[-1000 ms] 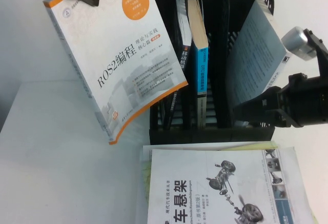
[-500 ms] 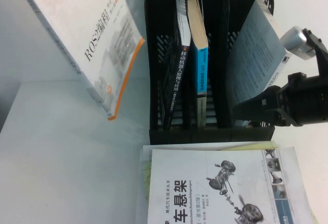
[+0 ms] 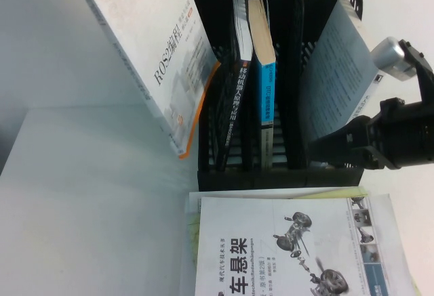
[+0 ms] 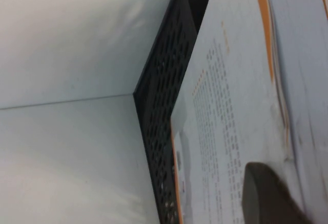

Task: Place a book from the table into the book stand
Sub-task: Place the book on the book shelf

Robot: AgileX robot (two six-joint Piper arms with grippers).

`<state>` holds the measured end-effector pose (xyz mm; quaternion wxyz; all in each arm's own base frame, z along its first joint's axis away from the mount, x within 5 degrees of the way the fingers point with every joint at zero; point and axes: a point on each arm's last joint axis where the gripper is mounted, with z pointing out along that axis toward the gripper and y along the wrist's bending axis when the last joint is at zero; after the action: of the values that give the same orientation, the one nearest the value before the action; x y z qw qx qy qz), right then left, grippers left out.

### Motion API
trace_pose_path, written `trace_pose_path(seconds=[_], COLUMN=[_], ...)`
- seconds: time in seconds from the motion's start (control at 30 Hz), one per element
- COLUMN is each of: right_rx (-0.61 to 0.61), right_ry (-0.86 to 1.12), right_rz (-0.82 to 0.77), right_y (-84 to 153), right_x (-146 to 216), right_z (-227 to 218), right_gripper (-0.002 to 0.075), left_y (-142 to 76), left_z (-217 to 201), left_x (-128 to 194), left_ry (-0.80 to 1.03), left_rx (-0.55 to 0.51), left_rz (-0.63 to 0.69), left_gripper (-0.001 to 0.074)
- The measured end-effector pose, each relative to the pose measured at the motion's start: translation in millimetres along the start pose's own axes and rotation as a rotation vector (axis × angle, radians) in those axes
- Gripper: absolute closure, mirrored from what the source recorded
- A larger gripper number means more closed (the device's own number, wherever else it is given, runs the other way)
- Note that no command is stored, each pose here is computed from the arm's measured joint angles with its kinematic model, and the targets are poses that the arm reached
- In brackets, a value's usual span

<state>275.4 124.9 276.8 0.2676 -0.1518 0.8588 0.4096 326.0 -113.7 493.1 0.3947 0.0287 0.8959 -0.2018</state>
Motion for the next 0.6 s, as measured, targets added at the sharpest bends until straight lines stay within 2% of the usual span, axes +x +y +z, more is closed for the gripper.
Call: trace_pose_path(seconds=[0.3,0.6], right_rx=[0.041,0.075], right_ry=[0.009,0.023], right_rz=[-0.005,-0.001], right_y=[-6,-13], right_x=[5,12], right_z=[2,4], right_gripper=[0.0729,0.0729], left_y=[-2,4], left_z=[44,96], left_x=[-8,-4], left_ry=[-0.039,0.000], left_rx=[0.100,0.121], left_rz=[-0.056,-0.045], left_gripper=[0.0634,0.0634])
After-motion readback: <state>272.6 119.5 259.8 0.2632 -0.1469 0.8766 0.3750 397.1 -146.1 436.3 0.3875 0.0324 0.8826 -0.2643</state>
